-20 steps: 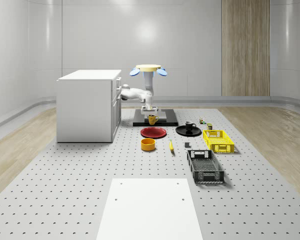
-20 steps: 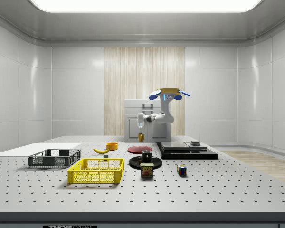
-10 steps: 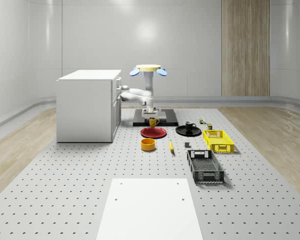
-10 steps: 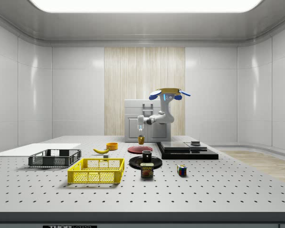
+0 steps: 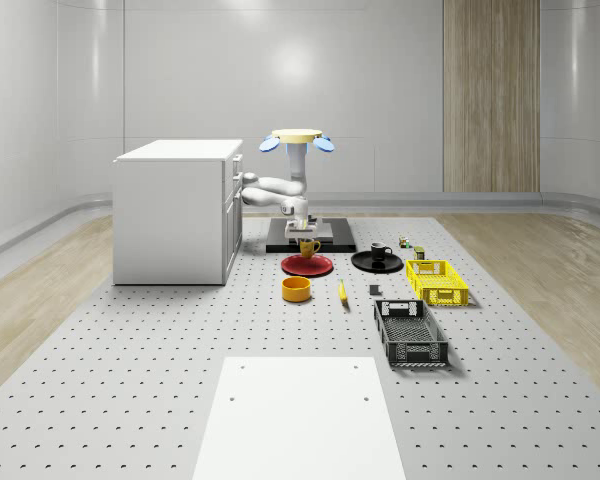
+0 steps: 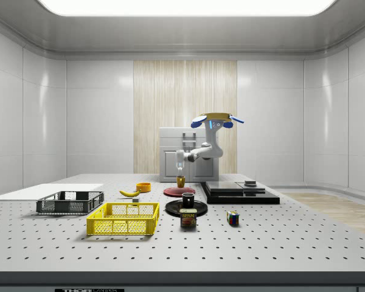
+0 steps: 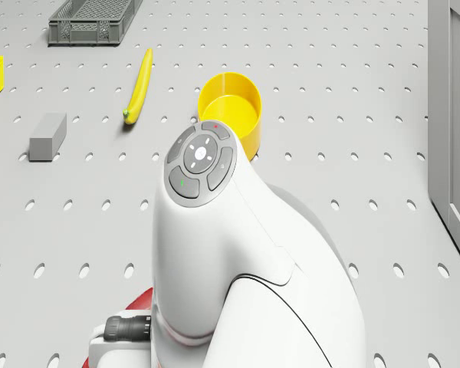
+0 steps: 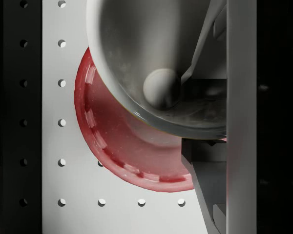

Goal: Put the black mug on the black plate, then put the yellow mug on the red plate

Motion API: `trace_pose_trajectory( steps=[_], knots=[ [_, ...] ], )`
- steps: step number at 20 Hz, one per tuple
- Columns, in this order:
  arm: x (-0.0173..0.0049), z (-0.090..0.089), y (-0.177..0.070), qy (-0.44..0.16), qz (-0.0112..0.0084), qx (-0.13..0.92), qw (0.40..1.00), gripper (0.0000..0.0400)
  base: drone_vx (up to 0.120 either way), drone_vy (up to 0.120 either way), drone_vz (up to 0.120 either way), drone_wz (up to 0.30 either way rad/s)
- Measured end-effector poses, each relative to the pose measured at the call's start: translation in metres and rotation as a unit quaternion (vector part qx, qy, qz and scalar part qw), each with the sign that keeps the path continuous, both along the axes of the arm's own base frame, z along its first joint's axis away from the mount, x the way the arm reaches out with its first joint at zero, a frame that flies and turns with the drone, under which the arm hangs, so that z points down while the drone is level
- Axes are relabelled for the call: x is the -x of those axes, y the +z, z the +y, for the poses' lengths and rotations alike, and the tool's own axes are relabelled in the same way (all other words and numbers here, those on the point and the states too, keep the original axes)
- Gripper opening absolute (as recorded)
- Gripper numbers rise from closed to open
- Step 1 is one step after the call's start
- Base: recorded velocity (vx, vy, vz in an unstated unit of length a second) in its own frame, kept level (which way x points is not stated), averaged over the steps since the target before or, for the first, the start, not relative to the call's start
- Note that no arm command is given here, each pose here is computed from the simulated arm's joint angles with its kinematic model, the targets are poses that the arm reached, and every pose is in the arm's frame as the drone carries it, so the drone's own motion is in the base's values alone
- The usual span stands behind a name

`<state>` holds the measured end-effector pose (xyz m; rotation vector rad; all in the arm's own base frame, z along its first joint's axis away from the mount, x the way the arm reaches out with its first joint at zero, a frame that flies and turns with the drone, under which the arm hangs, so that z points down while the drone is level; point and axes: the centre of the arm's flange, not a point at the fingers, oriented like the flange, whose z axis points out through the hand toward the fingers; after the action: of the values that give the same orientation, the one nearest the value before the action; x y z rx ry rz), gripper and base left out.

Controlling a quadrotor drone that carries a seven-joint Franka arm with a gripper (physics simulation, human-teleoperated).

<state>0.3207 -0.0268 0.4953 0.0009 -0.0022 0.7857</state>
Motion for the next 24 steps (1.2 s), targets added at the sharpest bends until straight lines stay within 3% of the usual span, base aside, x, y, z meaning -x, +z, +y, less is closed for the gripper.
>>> trace_pose_trajectory(
  steps=[9, 10, 11, 13, 15, 19, 24],
  knots=[
    [0.0, -0.001, 0.02, 0.0, 0.0, 0.0, 1.0, 0.01, 0.0, 0.0, 0.0, 0.0],
    [0.0, -0.001, 0.021, 0.0, 0.0, 0.0, 1.0, 0.0124, 0.0, 0.0, 0.0, 0.0],
    [0.0, -0.001, 0.022, 0.0, 0.0, 0.0, 1.0, 0.0185, 0.0, 0.0, 0.0, 0.0],
    [0.0, -0.001, 0.023, 0.0, 0.0, 0.0, 1.0, 0.0269, 0.0, 0.0, 0.0, 0.0],
    [0.0, -0.001, 0.019, 0.0, 0.0, 0.0, 1.0, 0.0321, 0.0, 0.0, 0.0, 0.0],
    [0.0, -0.001, 0.006, 0.0, 0.0, 0.0, 1.0, 0.0371, 0.0, 0.0, 0.0, 0.0],
    [0.0, -0.001, -0.008, 0.0, 0.0, 0.0, 1.0, 0.0392, 0.0, 0.0, 0.0, 0.0]
  ],
)
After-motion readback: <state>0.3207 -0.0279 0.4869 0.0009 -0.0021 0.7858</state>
